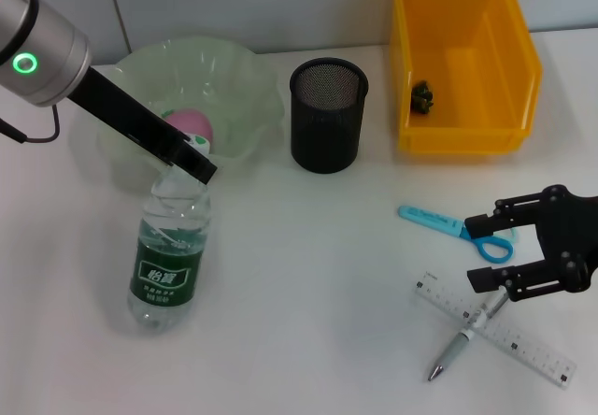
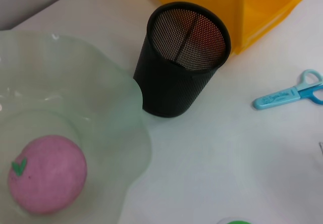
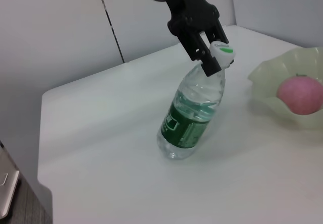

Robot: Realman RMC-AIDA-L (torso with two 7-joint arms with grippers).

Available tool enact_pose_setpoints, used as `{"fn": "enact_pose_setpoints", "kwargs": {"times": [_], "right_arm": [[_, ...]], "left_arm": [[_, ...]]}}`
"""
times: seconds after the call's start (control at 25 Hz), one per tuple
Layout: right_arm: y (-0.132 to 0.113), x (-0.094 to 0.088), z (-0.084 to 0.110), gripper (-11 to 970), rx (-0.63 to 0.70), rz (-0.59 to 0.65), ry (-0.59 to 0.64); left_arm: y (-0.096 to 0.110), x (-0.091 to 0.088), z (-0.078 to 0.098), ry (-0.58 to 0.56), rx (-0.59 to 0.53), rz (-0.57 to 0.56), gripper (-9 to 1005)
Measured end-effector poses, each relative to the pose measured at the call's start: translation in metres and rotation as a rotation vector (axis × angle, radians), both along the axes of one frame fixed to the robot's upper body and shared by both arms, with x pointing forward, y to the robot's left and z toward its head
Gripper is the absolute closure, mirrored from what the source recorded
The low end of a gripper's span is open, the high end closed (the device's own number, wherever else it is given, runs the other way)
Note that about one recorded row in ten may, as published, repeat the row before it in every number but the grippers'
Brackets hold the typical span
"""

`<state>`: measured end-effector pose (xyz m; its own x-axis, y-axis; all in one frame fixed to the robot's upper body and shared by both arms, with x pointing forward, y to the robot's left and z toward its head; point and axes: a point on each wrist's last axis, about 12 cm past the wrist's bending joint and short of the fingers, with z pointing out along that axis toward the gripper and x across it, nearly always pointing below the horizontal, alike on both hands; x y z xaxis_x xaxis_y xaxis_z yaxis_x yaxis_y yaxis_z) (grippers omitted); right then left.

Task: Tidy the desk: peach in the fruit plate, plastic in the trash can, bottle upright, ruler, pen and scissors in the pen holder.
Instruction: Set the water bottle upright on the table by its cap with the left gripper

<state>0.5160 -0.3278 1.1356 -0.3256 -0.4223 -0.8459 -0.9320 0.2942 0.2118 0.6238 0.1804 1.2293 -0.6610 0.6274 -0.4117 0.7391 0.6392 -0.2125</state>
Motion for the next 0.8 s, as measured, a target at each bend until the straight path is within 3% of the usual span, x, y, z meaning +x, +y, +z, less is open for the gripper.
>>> {"fn": "enact_pose_setpoints", "kwargs": {"times": [0.8], "right_arm": [[0.000,0.000,0.000,249,0.003,-0.006,-0.002]], "left_arm": [[0.008,-0.001,0.013,-0.028,0.011,-0.013,544]]}}
